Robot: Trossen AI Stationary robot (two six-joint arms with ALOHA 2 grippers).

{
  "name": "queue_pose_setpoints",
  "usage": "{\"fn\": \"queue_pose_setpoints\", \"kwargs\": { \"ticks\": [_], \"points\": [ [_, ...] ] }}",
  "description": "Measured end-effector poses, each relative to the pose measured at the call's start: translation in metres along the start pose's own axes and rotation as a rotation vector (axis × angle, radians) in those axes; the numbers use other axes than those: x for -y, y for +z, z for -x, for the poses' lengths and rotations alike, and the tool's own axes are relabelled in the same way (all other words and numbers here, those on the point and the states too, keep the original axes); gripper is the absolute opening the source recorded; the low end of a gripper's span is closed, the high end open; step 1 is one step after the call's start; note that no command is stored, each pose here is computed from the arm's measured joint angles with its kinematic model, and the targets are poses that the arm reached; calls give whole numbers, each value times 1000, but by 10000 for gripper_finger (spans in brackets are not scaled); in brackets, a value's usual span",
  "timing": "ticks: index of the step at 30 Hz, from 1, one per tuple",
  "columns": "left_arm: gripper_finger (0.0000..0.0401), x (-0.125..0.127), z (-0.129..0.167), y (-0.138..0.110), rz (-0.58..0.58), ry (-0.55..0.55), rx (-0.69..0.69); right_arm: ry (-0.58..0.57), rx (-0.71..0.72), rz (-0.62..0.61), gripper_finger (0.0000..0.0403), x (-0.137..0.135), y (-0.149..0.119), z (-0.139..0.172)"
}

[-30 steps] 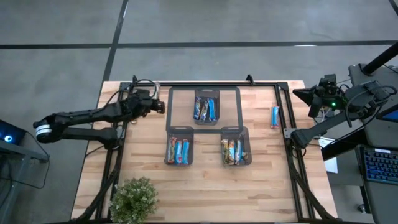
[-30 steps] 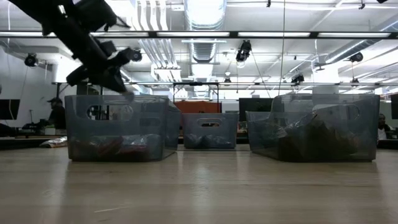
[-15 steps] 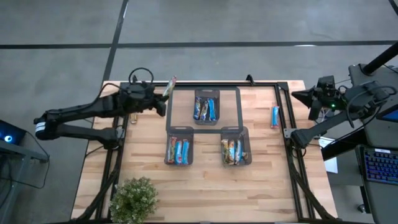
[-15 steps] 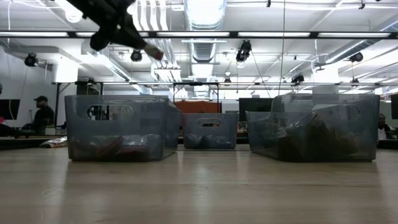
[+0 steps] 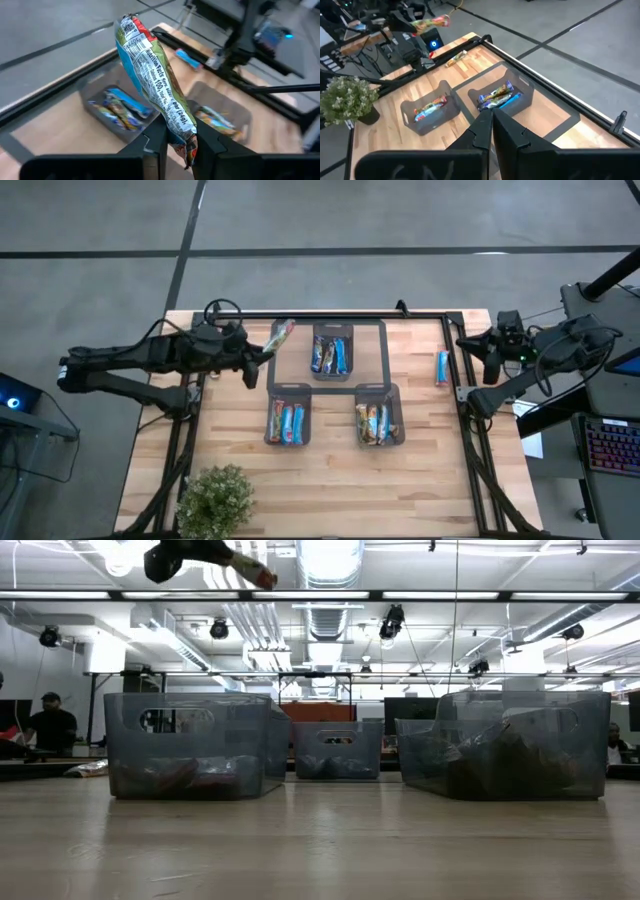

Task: Pick and place Granola Bars by type
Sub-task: Put the red granola bar into the bottom left black bin

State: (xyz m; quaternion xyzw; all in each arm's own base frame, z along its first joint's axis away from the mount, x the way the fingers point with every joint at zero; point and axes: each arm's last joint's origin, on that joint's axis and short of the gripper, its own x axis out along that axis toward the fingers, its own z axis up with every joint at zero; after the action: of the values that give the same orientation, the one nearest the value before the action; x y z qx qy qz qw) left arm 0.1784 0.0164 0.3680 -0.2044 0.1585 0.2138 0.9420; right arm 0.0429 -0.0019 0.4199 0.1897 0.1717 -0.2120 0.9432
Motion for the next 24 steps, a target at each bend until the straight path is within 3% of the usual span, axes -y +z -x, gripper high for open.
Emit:
{"fn": "queue_pose_setpoints", "kwargs": {
  "ticks": [11,17,24],
  "points": [
    [44,23,10,-12,68,-117,-71,9,-10,0,8,-9,2,-6],
    [44,30,10,-17,93,-140,-96,11,-11,-1,8,-9,2,-6],
    [44,40,4,-28,202,-145,-170,11,-11,-1,8,-9,2,-6]
  ]
}}
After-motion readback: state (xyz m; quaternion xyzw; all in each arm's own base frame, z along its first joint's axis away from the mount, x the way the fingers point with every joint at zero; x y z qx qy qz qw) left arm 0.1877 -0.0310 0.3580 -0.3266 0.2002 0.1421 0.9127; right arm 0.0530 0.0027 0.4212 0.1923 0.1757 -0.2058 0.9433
